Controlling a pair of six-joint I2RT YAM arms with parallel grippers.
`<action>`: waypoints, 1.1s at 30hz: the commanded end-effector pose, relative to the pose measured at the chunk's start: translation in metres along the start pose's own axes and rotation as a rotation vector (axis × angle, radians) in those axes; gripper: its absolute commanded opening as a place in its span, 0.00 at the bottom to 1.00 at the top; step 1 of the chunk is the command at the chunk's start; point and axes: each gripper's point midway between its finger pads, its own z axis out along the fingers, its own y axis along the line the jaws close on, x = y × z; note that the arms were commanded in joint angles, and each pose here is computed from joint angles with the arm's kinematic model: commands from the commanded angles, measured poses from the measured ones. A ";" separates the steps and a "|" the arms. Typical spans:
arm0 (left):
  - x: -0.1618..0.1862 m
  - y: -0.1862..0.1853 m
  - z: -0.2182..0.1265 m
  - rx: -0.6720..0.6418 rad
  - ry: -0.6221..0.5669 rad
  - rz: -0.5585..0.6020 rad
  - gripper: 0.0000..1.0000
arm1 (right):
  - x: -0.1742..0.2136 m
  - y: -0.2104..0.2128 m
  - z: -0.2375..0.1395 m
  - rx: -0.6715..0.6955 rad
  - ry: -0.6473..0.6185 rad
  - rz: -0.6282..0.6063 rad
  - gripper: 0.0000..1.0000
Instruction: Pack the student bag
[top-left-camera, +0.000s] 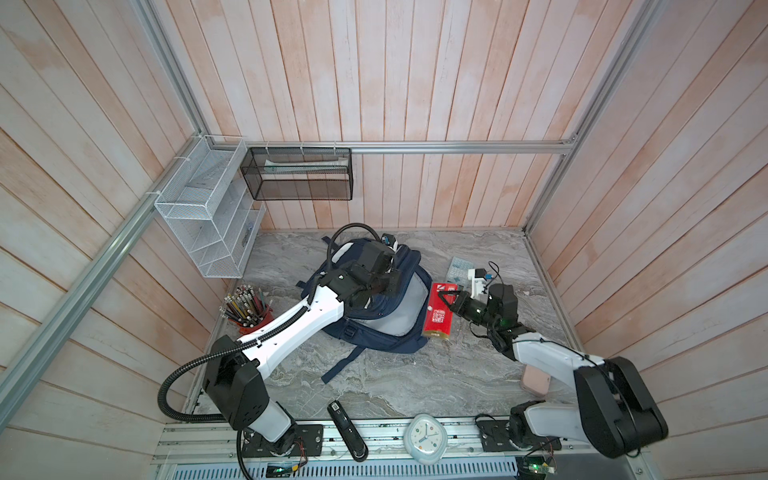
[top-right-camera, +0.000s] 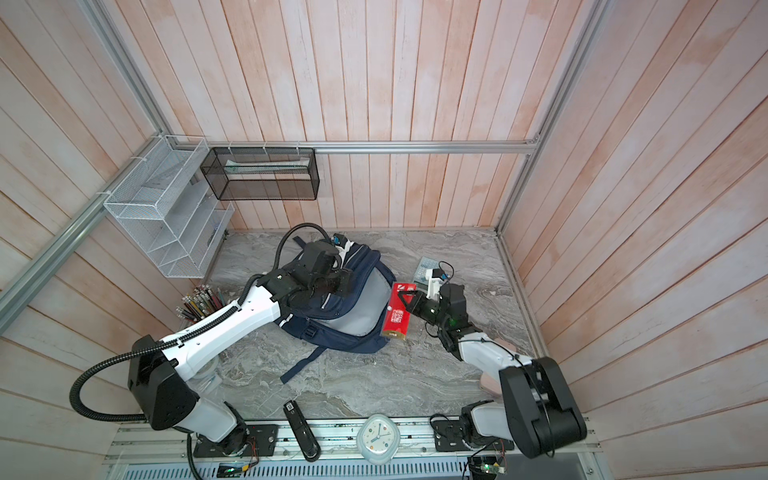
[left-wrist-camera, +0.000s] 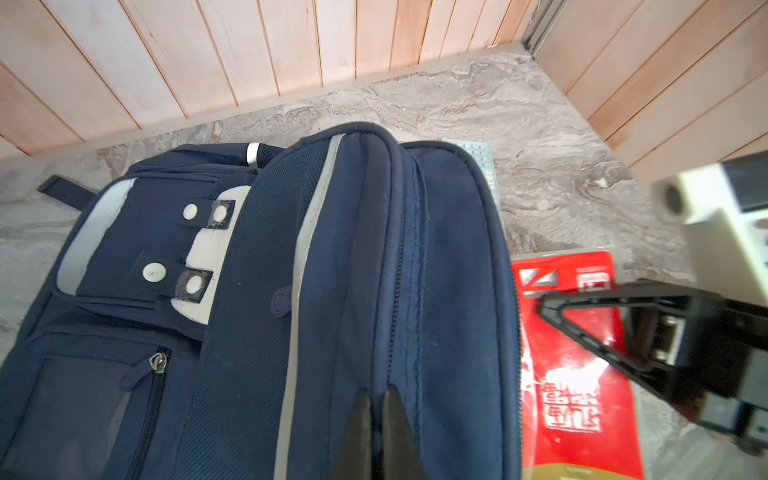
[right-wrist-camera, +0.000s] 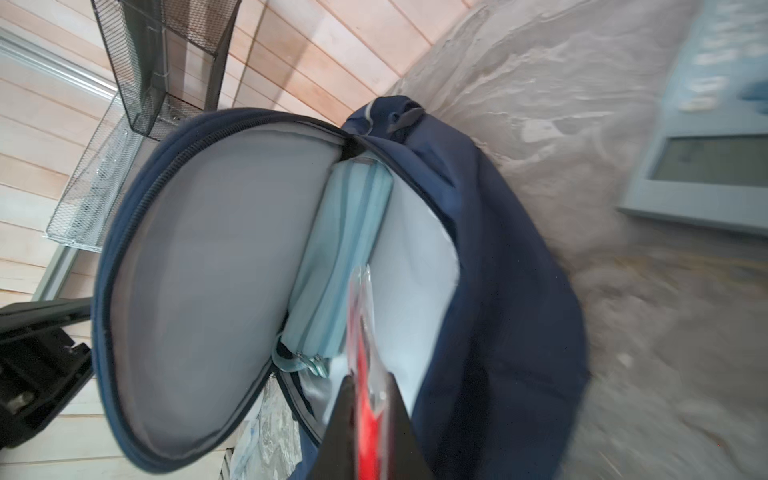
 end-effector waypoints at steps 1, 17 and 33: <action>-0.035 -0.018 -0.018 0.164 -0.108 -0.045 0.00 | -0.009 0.052 0.043 -0.129 0.001 -0.103 0.00; -0.017 -0.018 0.003 0.227 -0.069 -0.131 0.00 | 0.008 0.056 0.191 -0.204 -0.034 0.097 0.43; 0.036 -0.016 0.048 0.259 0.025 -0.211 0.00 | 0.053 -0.034 0.120 0.092 0.257 0.121 0.76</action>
